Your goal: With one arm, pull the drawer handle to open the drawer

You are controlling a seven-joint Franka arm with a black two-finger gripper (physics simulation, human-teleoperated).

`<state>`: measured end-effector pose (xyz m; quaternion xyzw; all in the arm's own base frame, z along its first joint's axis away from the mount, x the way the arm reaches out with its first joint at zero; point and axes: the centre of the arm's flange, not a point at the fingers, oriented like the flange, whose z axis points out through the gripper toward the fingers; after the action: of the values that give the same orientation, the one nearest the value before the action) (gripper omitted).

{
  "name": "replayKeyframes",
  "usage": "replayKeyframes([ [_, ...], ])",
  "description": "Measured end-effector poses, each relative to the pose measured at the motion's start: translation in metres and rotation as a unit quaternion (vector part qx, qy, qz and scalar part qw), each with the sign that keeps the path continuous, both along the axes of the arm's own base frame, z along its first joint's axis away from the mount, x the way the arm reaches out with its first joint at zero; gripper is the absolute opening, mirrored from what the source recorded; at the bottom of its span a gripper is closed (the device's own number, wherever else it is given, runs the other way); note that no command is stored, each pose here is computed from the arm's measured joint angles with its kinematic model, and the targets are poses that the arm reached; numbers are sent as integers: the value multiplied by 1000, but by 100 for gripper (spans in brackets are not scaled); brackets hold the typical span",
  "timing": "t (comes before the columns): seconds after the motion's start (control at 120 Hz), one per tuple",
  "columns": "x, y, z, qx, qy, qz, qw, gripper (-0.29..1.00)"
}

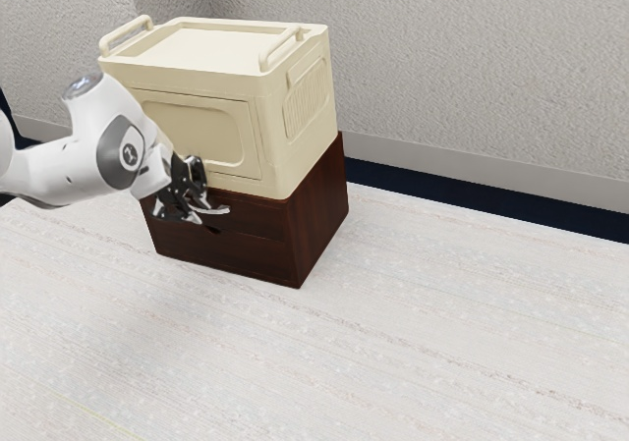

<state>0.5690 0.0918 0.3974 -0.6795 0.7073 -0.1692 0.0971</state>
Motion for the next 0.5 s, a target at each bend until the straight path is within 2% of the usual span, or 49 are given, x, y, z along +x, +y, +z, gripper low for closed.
replayKeyframes([
  [0.192, -7, 0, 2, 1, -6, -11, 1000, -3],
  [0.5, -60, 4, 7, -12, -9, -23, 1000, -8],
])
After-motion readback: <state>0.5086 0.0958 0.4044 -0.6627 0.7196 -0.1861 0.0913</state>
